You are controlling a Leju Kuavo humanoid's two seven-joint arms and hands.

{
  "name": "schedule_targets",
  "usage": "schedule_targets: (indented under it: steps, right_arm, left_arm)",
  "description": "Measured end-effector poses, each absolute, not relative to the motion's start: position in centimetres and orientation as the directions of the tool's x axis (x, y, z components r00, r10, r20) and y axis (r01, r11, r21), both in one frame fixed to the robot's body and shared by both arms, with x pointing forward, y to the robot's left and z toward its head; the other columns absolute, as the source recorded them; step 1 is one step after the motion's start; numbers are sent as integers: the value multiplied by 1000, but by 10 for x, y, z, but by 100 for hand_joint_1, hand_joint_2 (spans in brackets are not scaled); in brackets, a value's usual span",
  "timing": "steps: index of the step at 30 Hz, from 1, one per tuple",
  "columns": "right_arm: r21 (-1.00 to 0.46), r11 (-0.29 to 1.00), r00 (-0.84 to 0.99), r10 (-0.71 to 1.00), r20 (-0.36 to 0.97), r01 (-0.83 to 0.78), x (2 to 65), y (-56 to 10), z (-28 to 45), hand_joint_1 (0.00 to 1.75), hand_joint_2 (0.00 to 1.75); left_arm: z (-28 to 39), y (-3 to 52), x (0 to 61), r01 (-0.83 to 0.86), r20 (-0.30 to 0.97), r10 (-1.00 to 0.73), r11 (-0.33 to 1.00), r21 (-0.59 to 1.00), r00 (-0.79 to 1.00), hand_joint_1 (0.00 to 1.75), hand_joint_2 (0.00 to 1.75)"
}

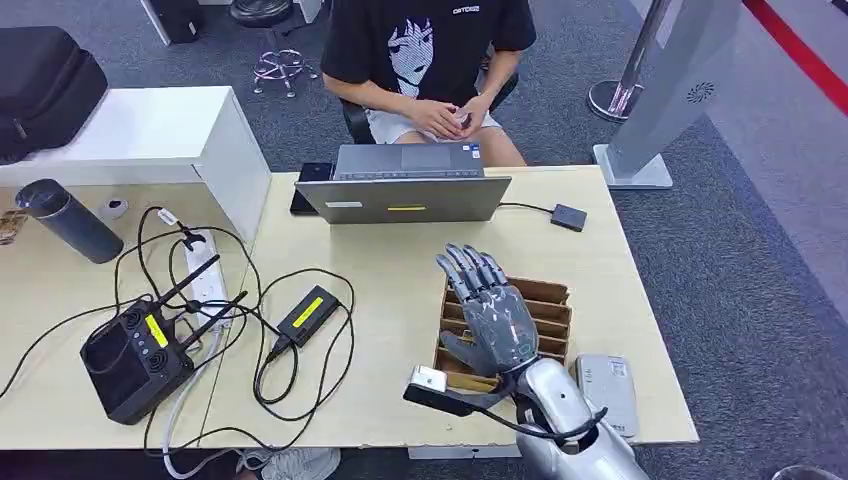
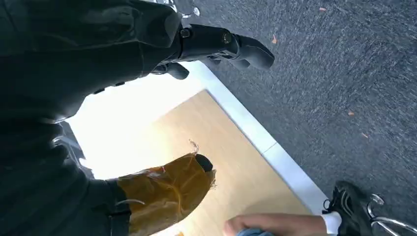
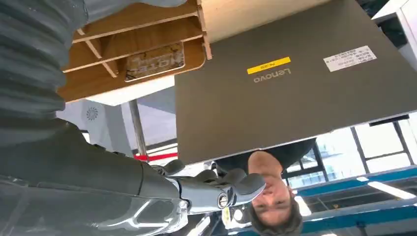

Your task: Pass the card to the sensor for recognition and then transmit it.

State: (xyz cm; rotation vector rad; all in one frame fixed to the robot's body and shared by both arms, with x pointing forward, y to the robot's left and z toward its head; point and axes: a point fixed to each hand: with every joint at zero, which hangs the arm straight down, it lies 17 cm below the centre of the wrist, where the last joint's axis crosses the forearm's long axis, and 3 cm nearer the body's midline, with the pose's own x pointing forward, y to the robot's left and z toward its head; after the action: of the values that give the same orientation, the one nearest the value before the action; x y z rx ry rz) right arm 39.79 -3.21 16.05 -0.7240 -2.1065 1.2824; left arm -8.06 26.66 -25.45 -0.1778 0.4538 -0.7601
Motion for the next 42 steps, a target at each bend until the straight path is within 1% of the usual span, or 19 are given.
schedule_targets:
  steps: [12, 16, 22, 27, 35, 40, 41, 42]
  right_arm:
    - [-925, 336, -655, 742, 143, 179, 421, -34, 155, 0, 175]
    - [-939, 280, -612, 784, 103, 201, 437, -42, 150, 0, 175]
    - [-949, 240, -555, 827, 91, 202, 465, -62, 145, 0, 175]
    - [-952, 228, -513, 853, 94, 205, 482, -80, 145, 0, 175]
    - [-955, 218, -493, 865, 93, 202, 488, -88, 141, 0, 175]
    - [-951, 233, -478, 871, 111, 203, 491, -95, 144, 0, 175]
    - [-949, 237, -476, 872, 114, 206, 490, -96, 145, 2, 175]
    - [-948, 240, -476, 872, 116, 209, 490, -97, 146, 47, 175]
  left_arm:
    - [-254, 267, -81, 625, -333, -703, 711, -323, 628, 0, 175]
    - [-253, 269, -83, 625, -341, -706, 708, -328, 621, 0, 175]
    - [-251, 268, -84, 624, -345, -709, 705, -336, 615, 0, 175]
    - [-251, 268, -85, 623, -346, -710, 704, -341, 613, 0, 175]
    - [-251, 268, -85, 623, -346, -710, 704, -341, 613, 0, 175]
    - [-251, 269, -85, 621, -350, -709, 705, -342, 612, 0, 175]
    - [-250, 269, -85, 621, -351, -709, 705, -342, 612, 0, 175]
    - [-250, 268, -85, 620, -351, -708, 706, -342, 612, 0, 175]
